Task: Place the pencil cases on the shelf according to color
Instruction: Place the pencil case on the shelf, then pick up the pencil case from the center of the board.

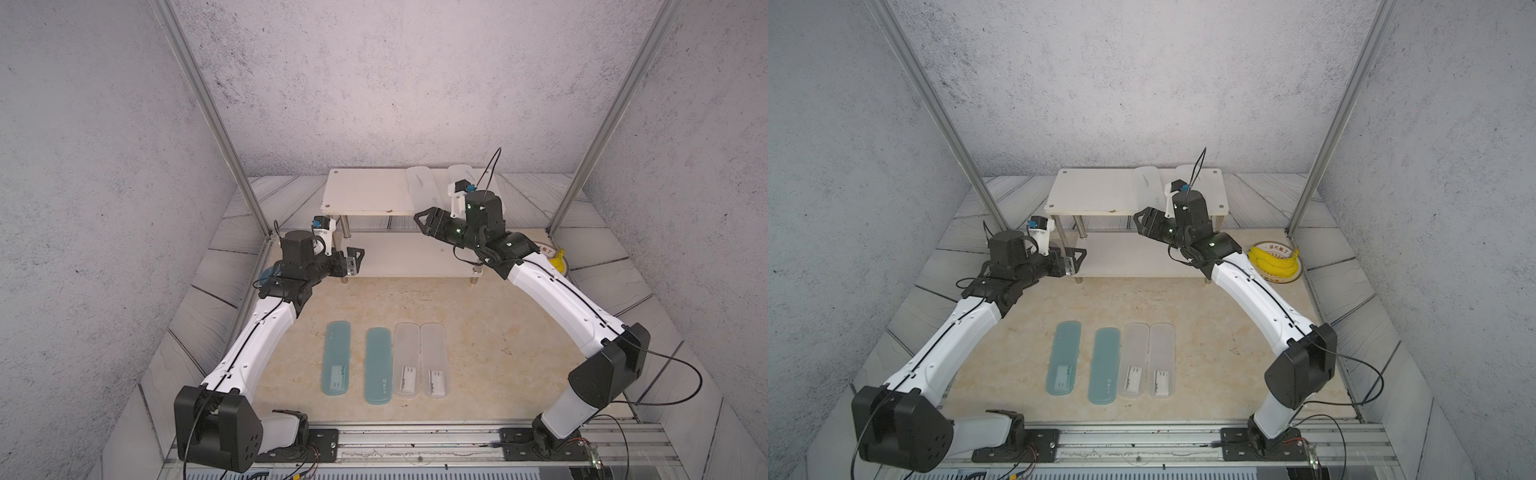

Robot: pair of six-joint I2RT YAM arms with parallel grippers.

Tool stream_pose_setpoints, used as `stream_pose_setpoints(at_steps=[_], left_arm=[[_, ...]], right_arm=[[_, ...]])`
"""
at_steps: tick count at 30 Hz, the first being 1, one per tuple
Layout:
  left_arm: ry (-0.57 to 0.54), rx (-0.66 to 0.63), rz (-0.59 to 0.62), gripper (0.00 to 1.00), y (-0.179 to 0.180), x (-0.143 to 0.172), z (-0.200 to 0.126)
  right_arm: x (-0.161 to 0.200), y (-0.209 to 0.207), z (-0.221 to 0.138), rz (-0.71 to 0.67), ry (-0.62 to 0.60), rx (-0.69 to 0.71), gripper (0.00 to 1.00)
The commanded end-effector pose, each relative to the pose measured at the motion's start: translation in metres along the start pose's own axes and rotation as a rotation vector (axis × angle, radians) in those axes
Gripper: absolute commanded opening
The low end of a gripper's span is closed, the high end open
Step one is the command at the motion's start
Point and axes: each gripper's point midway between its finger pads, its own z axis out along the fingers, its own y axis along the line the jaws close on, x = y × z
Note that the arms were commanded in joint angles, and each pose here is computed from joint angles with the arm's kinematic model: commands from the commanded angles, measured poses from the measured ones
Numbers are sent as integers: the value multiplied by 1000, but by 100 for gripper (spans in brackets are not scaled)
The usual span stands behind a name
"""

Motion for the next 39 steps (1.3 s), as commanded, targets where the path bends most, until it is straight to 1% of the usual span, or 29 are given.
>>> stream_pose_setpoints(at_steps=[1,5,6,8,11,14,18,23,25,29,32,35,39], left_arm=[[-15,-2,19,99,-3,-3,-6],[-15,-10,8,98,-1,-2,-5],[-19,-6,-14,99,-1,-2,-3],[-13,44,-27,99,-10,0,0],[16,33,-7,99,-15,8,2],[43,2,-34,99,-12,17,-1],[61,-35,-80,99,-7,35,-14],[92,-106,-155,99,4,63,-31],[118,-121,-210,99,7,78,-34],[166,-106,-309,99,8,107,-32],[198,-124,-356,99,13,126,-29],[204,-154,-378,100,18,131,-29],[174,-174,-367,100,20,121,-33]], right_arm=[[-7,10,-24,-38,-20,13,67],[7,-1,-51,-85,15,78,69],[16,-6,-60,-96,33,97,70],[29,-16,-74,-106,54,126,71],[54,-32,-90,-131,91,173,71],[89,-55,-103,-138,167,250,74],[143,-83,-114,-90,299,309,75],[204,-115,-113,-69,437,353,80],[232,-134,-110,-56,514,387,80],[280,-155,-104,-32,671,414,82],[310,-161,-99,-55,777,425,84],[338,-165,-94,-72,877,428,84],[358,-161,-90,-98,935,415,84]])
